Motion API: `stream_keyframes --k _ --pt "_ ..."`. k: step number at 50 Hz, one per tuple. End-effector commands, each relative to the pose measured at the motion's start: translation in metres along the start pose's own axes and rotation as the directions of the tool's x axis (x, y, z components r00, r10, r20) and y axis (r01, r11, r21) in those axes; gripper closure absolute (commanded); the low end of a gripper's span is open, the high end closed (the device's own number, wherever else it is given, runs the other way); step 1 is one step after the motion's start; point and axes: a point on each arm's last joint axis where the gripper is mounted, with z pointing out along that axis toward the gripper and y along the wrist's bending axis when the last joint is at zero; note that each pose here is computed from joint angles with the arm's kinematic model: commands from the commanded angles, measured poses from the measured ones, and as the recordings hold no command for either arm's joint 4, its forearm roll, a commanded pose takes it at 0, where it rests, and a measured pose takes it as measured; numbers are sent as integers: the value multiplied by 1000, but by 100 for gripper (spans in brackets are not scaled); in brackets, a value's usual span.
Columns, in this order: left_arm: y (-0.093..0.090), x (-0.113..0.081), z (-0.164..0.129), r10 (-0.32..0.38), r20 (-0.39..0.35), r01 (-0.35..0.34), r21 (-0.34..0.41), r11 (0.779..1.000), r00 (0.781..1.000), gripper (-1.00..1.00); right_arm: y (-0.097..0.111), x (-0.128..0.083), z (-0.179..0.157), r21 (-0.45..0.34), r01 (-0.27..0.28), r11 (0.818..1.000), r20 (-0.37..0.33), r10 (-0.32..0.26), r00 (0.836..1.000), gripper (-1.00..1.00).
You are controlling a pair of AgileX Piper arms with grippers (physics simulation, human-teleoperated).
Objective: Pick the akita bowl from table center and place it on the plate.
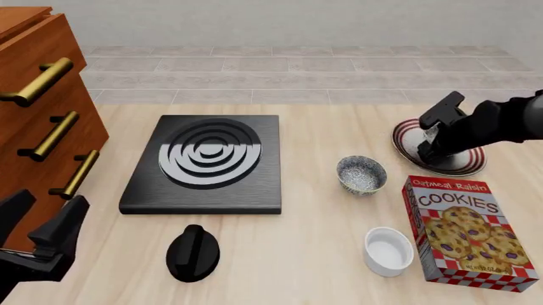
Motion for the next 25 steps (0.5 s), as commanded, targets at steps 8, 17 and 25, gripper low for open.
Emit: stream_keyframes --k 8,17,25 --pt "0 6 -20 -3 4 3 4 1000 1000 -100 20 -2 -45 25 59 998 65 -60 996 -100" --pt "0 5 -20 -5 7 5 7 1000 1000 -100 38 -19 -85 17 63 998 135 -65 989 -100" --pt "0 5 -20 -8 7 8 7 1000 1000 -100 44 -37 -135 14 36 999 211 -38 977 -100"
